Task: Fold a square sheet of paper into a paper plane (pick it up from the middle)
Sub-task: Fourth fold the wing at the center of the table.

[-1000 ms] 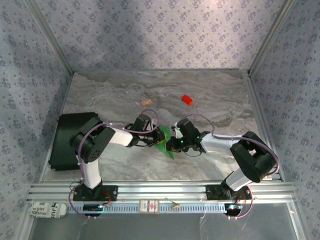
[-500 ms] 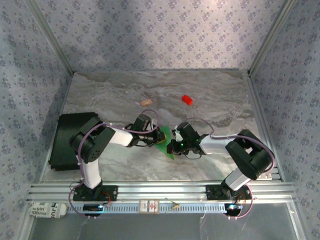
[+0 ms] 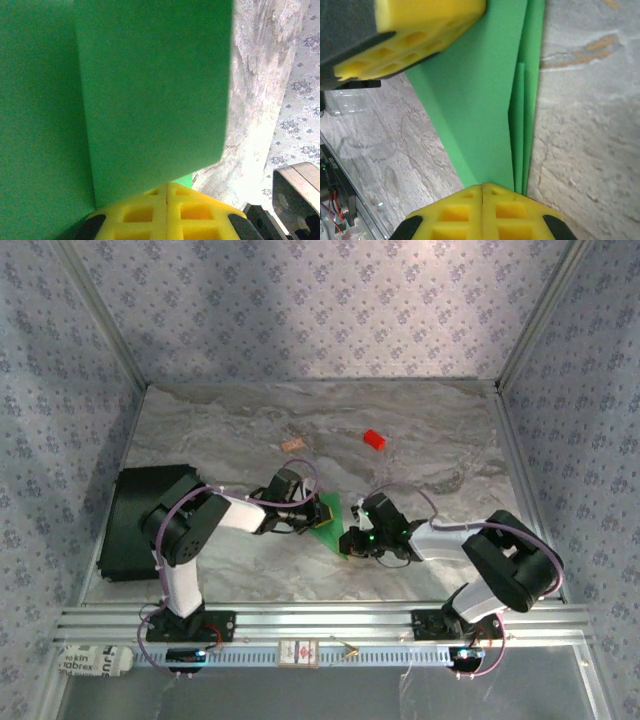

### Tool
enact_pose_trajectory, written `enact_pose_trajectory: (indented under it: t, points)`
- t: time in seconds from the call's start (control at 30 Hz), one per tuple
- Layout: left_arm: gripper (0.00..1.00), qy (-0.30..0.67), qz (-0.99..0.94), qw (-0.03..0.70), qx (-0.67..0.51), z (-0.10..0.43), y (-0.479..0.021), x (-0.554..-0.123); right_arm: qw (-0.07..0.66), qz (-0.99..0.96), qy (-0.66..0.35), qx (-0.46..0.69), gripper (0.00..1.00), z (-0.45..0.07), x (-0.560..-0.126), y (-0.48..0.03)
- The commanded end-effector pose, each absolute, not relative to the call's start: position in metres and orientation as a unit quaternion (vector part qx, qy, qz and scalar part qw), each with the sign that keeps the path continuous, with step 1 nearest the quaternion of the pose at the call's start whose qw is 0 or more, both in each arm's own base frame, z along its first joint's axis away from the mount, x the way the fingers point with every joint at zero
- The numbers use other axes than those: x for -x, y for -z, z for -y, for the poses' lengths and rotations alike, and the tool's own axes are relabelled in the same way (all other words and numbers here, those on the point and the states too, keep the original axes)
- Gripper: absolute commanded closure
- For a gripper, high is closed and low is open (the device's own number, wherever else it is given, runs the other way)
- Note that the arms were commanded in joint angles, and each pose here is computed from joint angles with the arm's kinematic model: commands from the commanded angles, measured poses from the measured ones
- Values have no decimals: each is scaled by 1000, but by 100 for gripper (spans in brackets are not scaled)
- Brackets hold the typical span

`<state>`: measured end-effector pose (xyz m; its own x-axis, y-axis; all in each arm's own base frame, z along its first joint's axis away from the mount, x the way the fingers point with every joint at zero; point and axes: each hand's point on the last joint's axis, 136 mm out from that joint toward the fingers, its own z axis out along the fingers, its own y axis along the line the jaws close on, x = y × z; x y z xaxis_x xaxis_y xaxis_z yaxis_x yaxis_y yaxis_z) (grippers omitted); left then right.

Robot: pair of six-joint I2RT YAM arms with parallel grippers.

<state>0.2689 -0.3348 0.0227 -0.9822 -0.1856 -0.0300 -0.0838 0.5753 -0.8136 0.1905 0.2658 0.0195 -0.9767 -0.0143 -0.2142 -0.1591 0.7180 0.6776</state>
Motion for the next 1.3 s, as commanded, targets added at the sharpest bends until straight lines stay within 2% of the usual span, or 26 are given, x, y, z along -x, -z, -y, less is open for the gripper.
enact_pose_trajectory:
  t: [0.0,0.53,0.87,1.13,1.27]
  points:
    - [99,393,-913,43,104,310,13,-260,23,-949,-314,32,96,-235,-151,13]
    - [99,394,-912,44,104,309,12,-260,29,-954,-296,43,96,-224,-151,2]
    - [99,395,-912,41,101,310,11,-259,90,-926,-361,55,96,-255,-186,-53]
    - [99,397,-911,43,100,312,9,-261,87,-913,-391,70,96,-280,-195,-61]
    - [100,396,-912,42,100,312,9,-261,67,-920,-378,76,96,-284,-186,-47]
